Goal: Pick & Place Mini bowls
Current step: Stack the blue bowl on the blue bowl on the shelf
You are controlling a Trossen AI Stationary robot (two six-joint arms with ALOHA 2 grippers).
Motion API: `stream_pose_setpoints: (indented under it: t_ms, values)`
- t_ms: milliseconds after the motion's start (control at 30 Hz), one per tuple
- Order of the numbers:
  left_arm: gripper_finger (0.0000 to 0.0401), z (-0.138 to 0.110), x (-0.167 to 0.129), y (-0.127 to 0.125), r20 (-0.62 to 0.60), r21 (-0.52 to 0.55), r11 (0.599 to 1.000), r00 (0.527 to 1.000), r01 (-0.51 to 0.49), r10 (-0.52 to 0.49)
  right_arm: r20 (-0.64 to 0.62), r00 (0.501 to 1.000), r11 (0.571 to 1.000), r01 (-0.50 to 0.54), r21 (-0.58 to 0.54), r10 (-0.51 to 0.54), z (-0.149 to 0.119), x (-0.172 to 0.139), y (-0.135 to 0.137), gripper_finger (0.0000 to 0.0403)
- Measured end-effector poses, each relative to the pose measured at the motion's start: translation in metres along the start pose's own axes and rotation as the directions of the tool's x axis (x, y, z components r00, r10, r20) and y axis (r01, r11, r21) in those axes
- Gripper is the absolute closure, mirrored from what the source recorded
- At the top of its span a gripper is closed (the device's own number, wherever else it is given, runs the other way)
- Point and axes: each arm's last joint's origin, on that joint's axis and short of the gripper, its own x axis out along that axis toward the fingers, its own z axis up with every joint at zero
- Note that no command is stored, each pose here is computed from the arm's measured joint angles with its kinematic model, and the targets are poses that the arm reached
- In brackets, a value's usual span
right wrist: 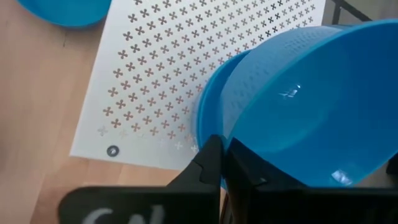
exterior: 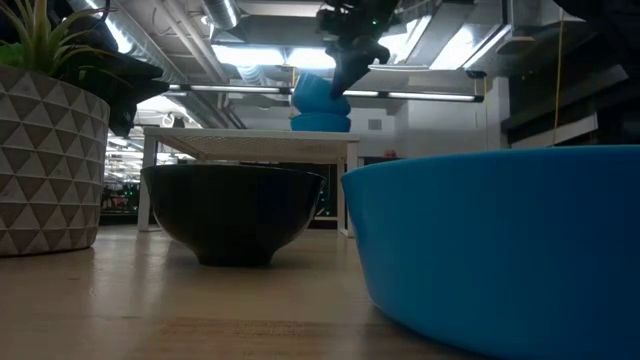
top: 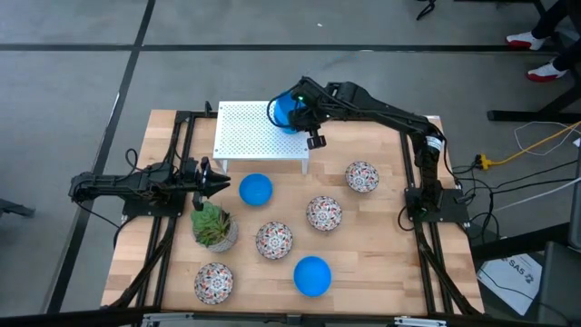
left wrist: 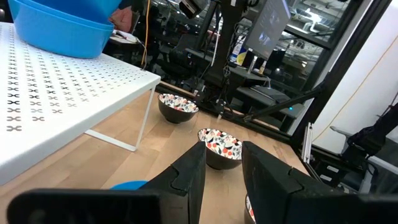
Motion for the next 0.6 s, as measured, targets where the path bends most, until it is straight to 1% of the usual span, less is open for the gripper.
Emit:
stream_pose_setpoints:
  t_ms: [100, 233, 333, 600]
  values:
    - [0.0301, 0.0000, 0.0000, 0.0000, 0.000, 0.000, 1.000, 1.000, 0.000, 0.000, -0.007, 1.000, 1.000, 0.004, 0.004, -0.004, -0.0017, 0.0012, -0.0018, 0.0391]
    - [0.0301, 0.0000, 0.0000, 0.0000, 0.000, 0.000, 1.000, 1.000, 0.000, 0.000, -0.056, 0.998, 1.000, 0.027, 0.010, -0.027, -0.0071, 0.0022, -0.0050, 0.0373]
    - [0.0301, 0.0000, 0.0000, 0.0000, 0.000, 0.000, 1.000, 1.000, 0.000, 0.000, -0.062, 0.997, 0.999, 0.035, 0.016, -0.034, -0.0091, 0.0024, -0.0072, 0.0364]
    - [0.0301, 0.0001, 0.0000, 0.0000, 0.000, 0.000, 1.000, 1.000, 0.000, 0.000, -0.062, 0.997, 0.999, 0.036, 0.023, -0.034, -0.0093, 0.0025, -0.0076, 0.0367]
